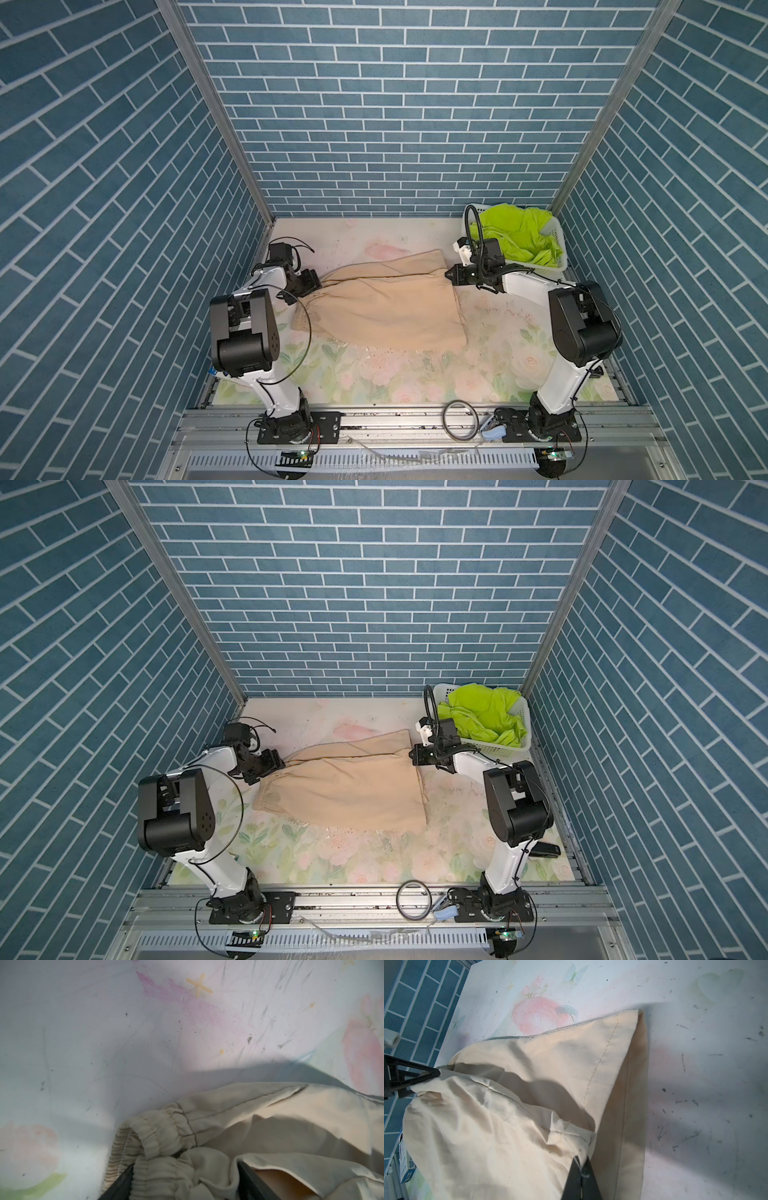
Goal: Fold and stack the shorts
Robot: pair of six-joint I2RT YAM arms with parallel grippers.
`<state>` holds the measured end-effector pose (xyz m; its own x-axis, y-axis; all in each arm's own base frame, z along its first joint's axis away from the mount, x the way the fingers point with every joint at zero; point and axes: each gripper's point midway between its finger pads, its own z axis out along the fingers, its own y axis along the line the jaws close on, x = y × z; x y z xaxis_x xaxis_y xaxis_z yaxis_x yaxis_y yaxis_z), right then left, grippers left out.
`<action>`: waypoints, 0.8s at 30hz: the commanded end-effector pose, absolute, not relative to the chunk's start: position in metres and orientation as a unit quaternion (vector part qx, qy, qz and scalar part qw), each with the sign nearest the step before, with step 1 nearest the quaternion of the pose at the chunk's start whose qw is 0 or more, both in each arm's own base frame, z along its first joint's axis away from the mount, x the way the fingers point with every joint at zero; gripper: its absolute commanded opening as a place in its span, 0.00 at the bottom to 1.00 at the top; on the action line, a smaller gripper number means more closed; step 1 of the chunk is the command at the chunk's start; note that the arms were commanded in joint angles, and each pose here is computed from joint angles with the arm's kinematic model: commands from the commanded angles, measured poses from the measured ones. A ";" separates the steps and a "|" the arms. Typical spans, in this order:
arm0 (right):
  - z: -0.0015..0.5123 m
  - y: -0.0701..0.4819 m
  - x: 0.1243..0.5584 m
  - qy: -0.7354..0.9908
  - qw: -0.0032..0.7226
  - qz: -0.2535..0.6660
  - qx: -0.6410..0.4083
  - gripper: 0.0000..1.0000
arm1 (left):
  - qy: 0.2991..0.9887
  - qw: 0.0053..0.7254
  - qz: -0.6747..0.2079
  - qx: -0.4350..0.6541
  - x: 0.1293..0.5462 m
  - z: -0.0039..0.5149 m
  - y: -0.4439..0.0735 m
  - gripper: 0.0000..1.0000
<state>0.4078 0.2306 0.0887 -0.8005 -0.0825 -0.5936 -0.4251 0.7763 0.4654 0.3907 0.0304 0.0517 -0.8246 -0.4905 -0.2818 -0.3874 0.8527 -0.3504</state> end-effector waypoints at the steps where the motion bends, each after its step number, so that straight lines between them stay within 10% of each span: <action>1: 0.102 0.231 0.408 0.892 0.298 0.310 -0.140 0.00 | 0.940 0.181 -0.161 -0.242 0.386 0.058 0.025 0.77; 11: 0.104 0.230 0.408 0.891 0.304 0.309 -0.139 0.00 | 0.926 0.224 -0.174 -0.251 0.387 0.090 0.023 0.79; 24: 0.103 0.230 0.406 0.890 0.303 0.311 -0.139 0.00 | 0.920 0.214 -0.174 -0.277 0.377 0.083 0.032 0.48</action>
<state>0.4074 0.2305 0.0893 -0.7958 -0.0719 -0.6013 -0.4243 0.7746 0.4690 0.3836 0.0274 0.0830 -0.7584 -0.5760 -0.3050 -0.4198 0.7897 -0.4473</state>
